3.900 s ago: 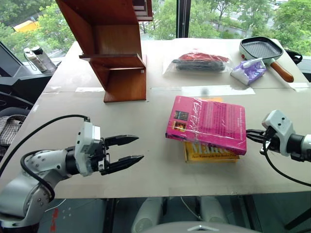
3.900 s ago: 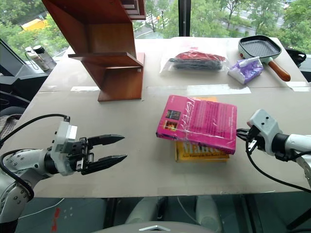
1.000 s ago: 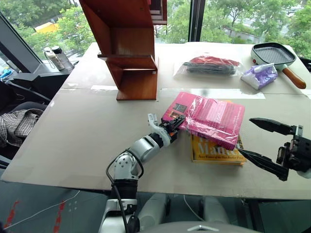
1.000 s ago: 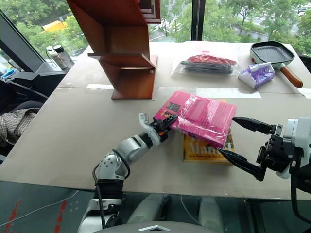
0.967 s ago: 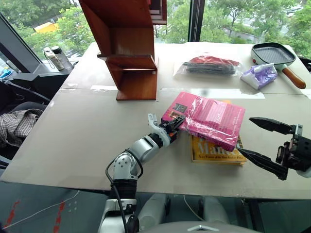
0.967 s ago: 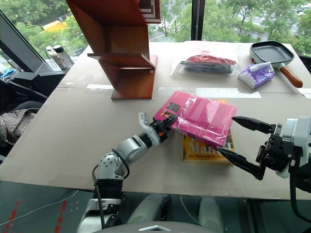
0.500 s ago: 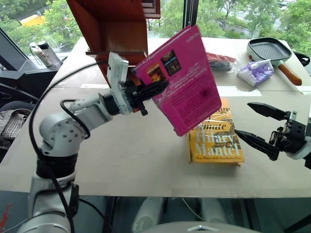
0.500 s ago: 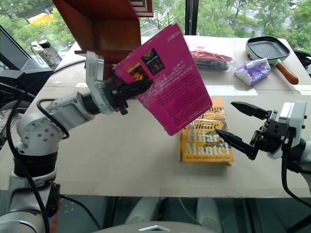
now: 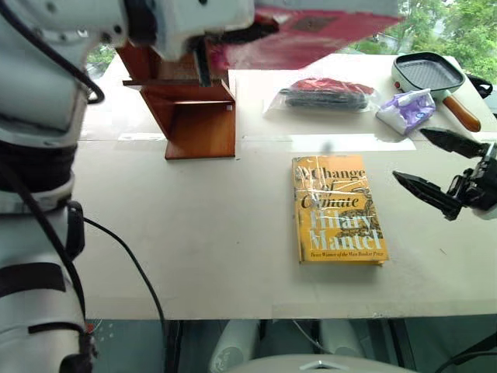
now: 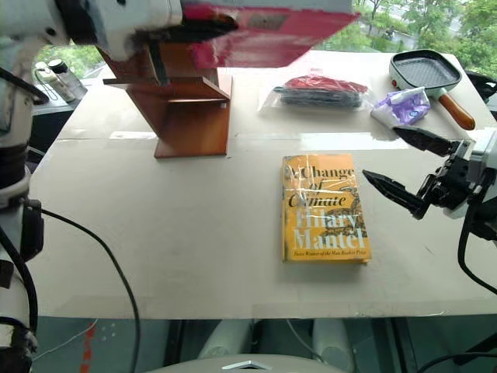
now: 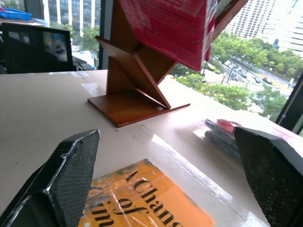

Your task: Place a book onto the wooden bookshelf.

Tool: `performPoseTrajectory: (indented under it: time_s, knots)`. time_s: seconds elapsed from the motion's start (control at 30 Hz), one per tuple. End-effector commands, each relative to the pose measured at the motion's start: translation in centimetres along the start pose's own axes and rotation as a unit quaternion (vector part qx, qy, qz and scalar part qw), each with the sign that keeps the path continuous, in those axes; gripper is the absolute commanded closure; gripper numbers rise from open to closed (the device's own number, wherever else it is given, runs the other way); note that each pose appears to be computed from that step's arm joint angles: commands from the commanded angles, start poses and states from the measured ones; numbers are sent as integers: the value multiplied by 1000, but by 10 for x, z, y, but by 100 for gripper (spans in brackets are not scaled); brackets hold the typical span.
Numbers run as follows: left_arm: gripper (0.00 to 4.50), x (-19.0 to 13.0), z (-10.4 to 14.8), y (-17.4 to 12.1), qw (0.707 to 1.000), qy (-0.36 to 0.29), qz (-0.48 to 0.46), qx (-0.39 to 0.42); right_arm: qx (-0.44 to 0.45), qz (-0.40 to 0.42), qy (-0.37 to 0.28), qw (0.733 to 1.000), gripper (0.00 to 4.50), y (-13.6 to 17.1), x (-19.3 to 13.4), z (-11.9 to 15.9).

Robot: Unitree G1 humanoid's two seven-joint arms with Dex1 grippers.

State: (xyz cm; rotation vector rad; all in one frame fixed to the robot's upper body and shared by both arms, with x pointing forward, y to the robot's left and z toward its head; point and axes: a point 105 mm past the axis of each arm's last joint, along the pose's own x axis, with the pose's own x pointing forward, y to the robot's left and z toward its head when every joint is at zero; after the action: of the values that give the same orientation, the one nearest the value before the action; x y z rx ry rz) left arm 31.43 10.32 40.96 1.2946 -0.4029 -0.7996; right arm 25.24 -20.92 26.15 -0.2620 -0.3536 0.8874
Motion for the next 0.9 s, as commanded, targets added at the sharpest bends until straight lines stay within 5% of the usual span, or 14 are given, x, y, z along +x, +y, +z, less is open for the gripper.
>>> performPoseTrajectory:
  time_s: [0.03, 0.3, 0.47, 0.9]
  knots:
    - [442, -10, -18, 16, 996, 78, 9, 37, -35, -4, -12, 999, 0, -12, -9, 8]
    - [442, -17, -52, 24, 977, 209, 0, 35, -47, 2, -31, 998, 0, -20, -3, -3]
    - [442, -20, -95, 0, 929, 364, -55, 25, -56, 5, -36, 998, 0, -27, -2, -5]
    - [442, 30, -114, -47, 897, 434, -76, -34, -61, 0, -57, 997, 0, -39, 1, 11]
